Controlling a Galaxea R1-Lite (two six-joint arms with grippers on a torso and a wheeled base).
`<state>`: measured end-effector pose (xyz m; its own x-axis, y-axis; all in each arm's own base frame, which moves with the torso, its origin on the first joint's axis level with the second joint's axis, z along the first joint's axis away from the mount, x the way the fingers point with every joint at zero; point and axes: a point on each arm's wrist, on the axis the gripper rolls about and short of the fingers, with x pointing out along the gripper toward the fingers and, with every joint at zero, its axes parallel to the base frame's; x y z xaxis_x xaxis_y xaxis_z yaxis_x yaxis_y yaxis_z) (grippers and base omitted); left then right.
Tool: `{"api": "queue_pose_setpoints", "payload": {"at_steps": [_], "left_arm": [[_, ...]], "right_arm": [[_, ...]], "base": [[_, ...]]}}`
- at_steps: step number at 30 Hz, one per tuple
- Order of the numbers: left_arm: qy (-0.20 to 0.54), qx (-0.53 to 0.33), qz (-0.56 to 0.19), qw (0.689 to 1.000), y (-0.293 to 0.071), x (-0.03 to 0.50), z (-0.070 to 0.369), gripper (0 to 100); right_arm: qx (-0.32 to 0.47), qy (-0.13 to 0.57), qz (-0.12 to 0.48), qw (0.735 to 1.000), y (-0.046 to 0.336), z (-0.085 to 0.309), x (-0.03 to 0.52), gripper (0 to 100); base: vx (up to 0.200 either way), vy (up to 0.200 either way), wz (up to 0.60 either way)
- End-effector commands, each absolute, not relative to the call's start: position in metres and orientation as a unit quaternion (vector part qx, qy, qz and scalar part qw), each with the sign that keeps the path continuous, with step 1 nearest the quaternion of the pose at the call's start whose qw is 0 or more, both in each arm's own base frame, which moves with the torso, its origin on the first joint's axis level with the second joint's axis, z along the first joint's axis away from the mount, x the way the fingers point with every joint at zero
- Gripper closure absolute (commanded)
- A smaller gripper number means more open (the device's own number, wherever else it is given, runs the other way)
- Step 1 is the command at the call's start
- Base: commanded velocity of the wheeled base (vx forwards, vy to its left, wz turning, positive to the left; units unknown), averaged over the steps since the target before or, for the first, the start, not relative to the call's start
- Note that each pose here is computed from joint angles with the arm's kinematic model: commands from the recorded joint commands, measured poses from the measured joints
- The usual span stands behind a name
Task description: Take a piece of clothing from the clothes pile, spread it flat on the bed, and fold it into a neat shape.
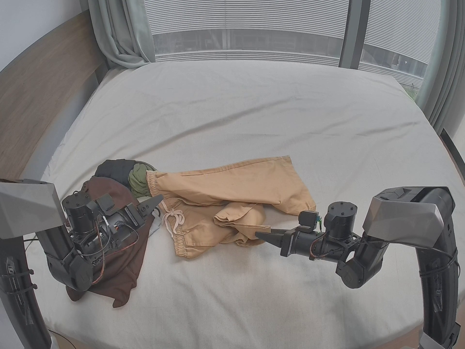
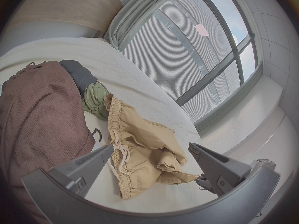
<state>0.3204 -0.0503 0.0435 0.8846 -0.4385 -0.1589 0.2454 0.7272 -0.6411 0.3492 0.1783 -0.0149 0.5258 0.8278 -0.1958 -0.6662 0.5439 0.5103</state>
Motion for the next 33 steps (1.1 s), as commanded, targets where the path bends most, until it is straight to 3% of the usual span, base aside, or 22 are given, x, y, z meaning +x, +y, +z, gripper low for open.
{"api": "queue_pose_setpoints", "payload": {"at_steps": [1,9,20,33], "left_arm": [[0.152,-0.319,-0.186,0.917,-0.050,0.321,0.043,0],[0.162,-0.319,-0.183,0.916,-0.051,0.322,0.036,0],[0.174,-0.319,-0.184,0.913,-0.053,0.321,0.029,0],[0.179,-0.317,-0.183,0.913,-0.054,0.320,0.026,0]], "right_arm": [[0.190,0.217,0.439,0.851,0.181,-0.019,0.349,100],[0.190,0.214,0.419,0.862,0.176,-0.017,0.345,100],[0.198,0.225,0.340,0.892,0.125,-0.009,0.321,100],[0.206,0.262,0.273,0.902,0.093,-0.017,0.296,100]], "base": [[0.000,0.000,0.00],[0.000,0.000,0.00],[0.000,0.000,0.00],[0.000,0.000,0.00]]}}
